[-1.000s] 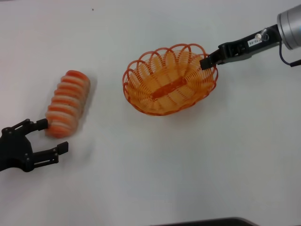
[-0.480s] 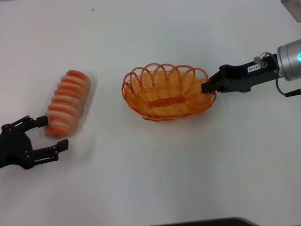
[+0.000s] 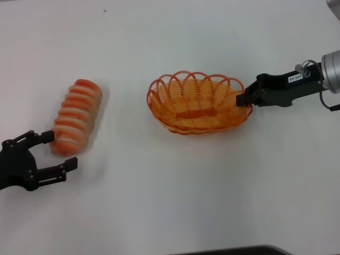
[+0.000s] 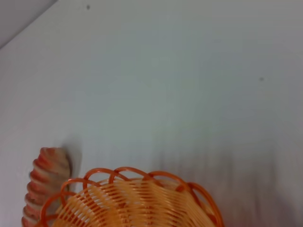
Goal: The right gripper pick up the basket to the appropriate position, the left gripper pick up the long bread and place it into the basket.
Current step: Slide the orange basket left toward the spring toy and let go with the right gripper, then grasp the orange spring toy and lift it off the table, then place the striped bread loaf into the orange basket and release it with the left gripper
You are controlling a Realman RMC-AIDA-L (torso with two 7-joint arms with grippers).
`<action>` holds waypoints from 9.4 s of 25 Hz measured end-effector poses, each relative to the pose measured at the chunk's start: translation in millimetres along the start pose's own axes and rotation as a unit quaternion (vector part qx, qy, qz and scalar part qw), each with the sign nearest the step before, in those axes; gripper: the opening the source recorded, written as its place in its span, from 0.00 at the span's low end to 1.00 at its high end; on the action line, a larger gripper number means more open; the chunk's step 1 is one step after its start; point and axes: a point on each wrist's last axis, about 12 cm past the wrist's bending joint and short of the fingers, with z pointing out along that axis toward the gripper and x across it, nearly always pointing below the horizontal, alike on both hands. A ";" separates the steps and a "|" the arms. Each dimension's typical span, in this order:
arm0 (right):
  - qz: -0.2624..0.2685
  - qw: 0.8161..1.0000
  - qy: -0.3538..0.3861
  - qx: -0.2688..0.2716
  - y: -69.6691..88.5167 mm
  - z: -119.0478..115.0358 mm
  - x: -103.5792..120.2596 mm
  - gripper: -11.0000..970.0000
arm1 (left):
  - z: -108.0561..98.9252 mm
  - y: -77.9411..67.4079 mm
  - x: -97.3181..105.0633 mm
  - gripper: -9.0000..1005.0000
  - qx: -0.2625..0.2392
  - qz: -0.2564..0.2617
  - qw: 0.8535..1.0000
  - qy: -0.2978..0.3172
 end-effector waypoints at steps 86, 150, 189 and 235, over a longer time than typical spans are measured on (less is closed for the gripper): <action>-0.524 0.829 -0.183 -0.064 -34.3 -42.6 69.9 0.82 | 4.7 37.6 -92.1 0.93 -0.031 -0.250 0.957 0.141; -0.590 0.790 -0.155 -0.055 -35.9 -36.4 77.6 0.82 | 117.8 17.6 -161.6 0.93 -0.176 -0.172 0.897 0.366; -0.584 0.794 -0.158 -0.056 -37.0 -37.5 78.9 0.82 | 117.9 16.1 -161.3 0.56 -0.167 -0.159 0.897 0.378; -0.583 0.795 -0.155 -0.065 -37.9 -39.2 83.9 0.82 | 208.2 -78.7 -214.0 0.40 0.073 0.216 0.927 0.298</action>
